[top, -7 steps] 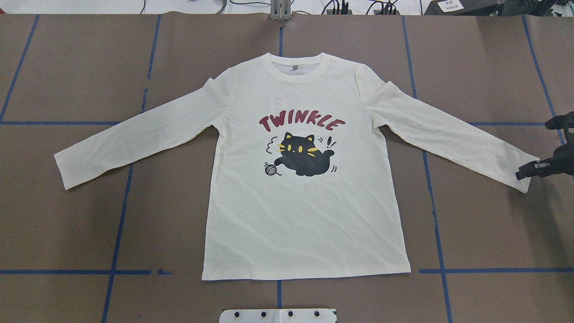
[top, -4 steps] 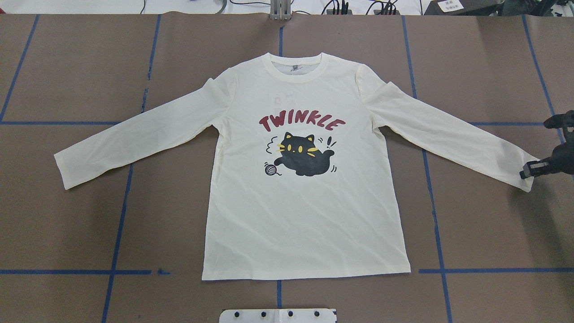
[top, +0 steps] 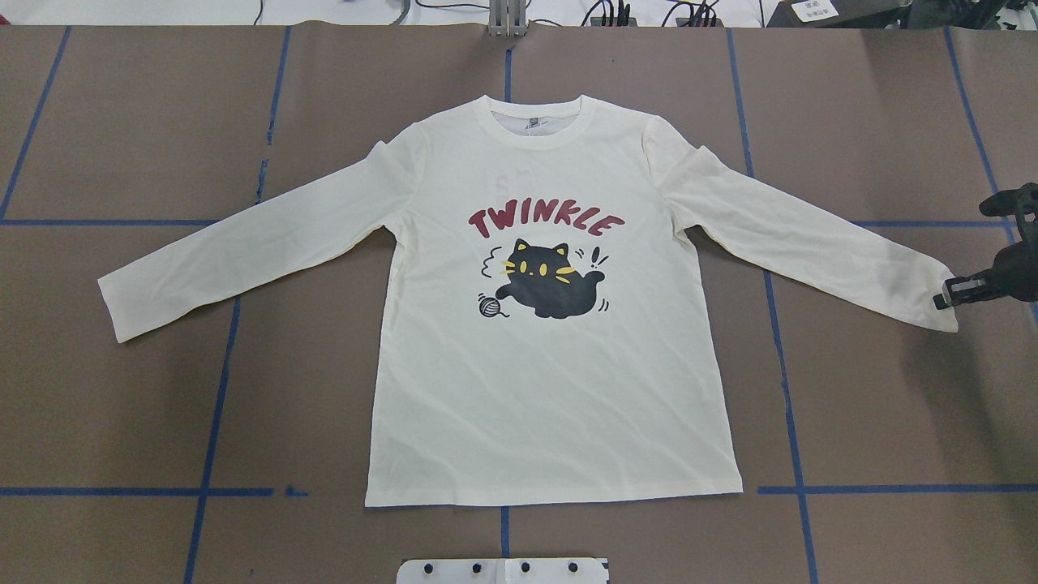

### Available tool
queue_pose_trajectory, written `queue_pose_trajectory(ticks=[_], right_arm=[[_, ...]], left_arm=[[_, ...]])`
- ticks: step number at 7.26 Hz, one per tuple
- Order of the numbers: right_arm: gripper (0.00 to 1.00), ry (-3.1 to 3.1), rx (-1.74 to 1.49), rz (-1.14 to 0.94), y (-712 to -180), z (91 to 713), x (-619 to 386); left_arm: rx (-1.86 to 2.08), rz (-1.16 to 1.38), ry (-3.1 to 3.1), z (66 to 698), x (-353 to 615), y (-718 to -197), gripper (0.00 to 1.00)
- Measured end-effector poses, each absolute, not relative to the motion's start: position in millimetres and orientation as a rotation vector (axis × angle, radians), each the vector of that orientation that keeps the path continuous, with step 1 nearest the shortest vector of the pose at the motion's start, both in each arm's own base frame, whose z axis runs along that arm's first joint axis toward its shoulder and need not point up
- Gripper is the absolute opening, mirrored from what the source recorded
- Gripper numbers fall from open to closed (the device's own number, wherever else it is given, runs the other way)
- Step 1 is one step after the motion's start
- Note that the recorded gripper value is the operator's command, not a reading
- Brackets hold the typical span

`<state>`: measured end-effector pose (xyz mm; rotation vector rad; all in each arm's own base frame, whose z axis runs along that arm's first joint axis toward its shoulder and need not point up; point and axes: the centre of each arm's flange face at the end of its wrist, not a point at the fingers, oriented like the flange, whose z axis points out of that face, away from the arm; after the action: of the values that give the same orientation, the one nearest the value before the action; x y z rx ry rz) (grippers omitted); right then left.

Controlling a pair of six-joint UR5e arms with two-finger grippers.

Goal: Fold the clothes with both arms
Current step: 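Carry the sleeve with the right gripper across the shirt toward the collar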

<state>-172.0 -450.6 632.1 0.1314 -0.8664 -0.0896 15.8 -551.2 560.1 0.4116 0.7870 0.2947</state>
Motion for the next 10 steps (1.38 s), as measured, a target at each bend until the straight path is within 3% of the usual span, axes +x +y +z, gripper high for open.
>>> queue_pose_trajectory(ticks=[2, 8, 10], right_arm=[[0.00, -0.953, 0.178, -0.048, -487.2, 564.6, -193.4], [0.00, -1.168, 0.114, 0.186, -624.8, 261.5, -382.1], [0.00, -1.162, 0.171, 0.187, -645.5, 148.3, -477.9]], left_arm=[[0.413, 0.295, 0.789, 559.1, 16.0, -551.9, 1.00], [0.414, 0.295, 0.790, 557.3, 17.4, -554.0, 1.00], [0.412, 0.294, 0.790, 558.1, 17.5, -554.3, 1.00]])
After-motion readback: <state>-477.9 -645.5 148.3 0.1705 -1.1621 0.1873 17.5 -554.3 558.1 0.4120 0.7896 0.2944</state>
